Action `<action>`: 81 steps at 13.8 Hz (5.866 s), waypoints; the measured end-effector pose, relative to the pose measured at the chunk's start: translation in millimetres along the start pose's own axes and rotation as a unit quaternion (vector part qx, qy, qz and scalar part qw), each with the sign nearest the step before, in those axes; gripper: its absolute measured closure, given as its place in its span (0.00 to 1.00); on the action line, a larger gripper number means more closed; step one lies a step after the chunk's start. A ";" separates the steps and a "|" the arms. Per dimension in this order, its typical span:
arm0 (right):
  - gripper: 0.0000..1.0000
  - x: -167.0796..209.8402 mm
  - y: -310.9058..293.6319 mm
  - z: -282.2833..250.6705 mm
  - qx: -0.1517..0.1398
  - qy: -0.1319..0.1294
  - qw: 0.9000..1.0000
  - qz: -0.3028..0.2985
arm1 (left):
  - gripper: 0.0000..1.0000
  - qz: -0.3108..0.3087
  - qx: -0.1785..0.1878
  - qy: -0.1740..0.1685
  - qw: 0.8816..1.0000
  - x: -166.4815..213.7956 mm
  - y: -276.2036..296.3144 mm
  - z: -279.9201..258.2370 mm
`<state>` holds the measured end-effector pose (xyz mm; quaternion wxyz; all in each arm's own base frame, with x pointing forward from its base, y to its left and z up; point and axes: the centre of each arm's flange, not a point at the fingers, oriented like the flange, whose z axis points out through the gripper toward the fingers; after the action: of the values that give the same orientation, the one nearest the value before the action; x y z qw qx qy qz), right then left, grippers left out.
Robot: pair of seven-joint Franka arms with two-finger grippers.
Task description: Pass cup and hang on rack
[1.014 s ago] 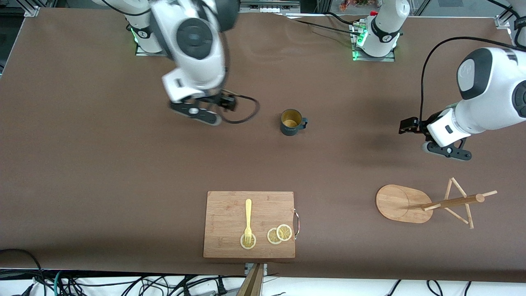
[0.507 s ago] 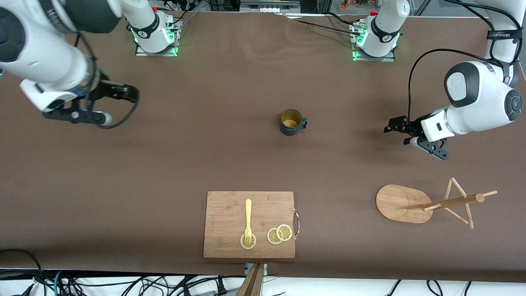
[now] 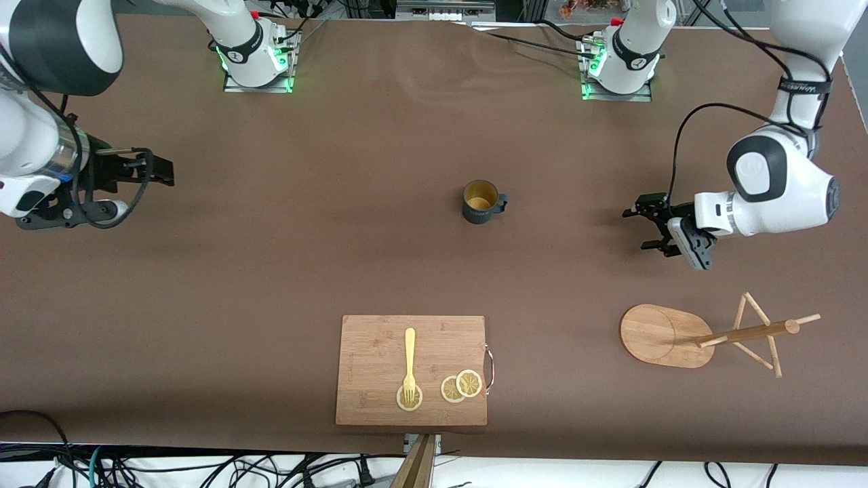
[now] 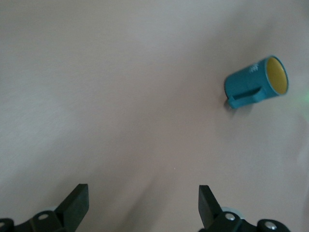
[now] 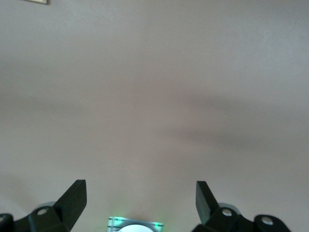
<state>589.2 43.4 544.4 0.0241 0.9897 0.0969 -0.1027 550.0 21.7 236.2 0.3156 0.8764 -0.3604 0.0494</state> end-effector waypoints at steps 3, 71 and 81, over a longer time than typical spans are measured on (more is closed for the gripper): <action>0.00 -10.8 -6.9 -1.2 -0.025 0.010 0.999 -0.030 | 0.00 0.078 -0.042 0.030 0.996 -4.7 -6.1 36.8; 0.00 -71.2 59.4 -12.1 0.011 0.070 0.997 0.039 | 0.79 0.412 -0.157 0.336 0.832 21.3 62.3 268.1; 0.00 -71.2 59.2 -12.3 0.012 0.071 0.997 0.039 | 0.79 0.398 -0.100 0.325 0.852 16.9 13.6 118.8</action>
<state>534.9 -27.1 572.8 0.0098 0.9977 0.0581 -0.0326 536.7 -65.8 154.0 0.4539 0.5554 -0.5587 0.4163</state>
